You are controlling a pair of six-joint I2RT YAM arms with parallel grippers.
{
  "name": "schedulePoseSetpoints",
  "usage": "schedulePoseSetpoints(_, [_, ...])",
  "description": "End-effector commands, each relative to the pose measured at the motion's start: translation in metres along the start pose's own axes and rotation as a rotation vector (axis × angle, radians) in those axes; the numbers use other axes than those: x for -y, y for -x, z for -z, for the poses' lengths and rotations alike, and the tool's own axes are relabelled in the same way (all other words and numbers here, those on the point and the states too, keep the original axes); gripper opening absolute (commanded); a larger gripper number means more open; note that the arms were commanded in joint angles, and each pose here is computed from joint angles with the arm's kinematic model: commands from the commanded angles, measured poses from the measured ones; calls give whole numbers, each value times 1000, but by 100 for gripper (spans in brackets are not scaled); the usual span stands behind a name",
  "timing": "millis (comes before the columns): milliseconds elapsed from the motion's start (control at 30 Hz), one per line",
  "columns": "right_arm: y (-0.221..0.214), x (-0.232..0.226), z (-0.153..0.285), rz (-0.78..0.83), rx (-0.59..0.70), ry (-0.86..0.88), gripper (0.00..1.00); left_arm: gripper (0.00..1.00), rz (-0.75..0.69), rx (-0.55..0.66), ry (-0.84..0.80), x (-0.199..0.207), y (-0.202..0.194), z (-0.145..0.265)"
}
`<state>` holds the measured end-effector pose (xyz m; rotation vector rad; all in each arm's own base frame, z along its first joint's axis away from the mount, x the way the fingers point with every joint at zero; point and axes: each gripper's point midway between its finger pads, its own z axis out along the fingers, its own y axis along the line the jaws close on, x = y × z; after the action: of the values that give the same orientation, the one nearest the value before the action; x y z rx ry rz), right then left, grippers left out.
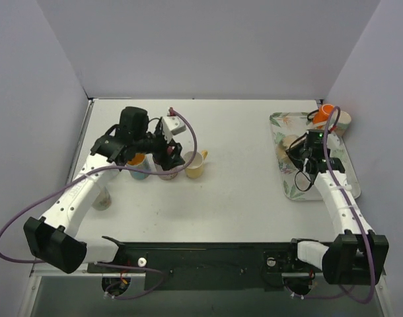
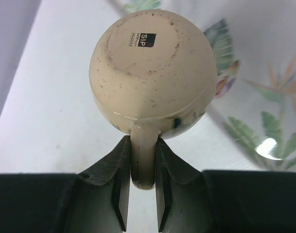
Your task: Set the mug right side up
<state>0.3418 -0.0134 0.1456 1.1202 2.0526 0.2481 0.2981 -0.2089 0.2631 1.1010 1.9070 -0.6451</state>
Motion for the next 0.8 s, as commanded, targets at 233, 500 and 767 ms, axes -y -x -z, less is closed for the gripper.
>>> schedulePoseSetpoints(233, [-45, -129, 150, 5, -125, 632, 0, 88, -439, 258, -89, 89, 36, -3])
schedulePoseSetpoints(500, [-96, -184, 236, -30, -298, 837, 0, 92, -725, 250, 70, 89, 49, 24])
schedulePoseSetpoints(767, [-135, -225, 272, -35, -406, 927, 0, 92, -800, 335, 248, 74, 51, 13])
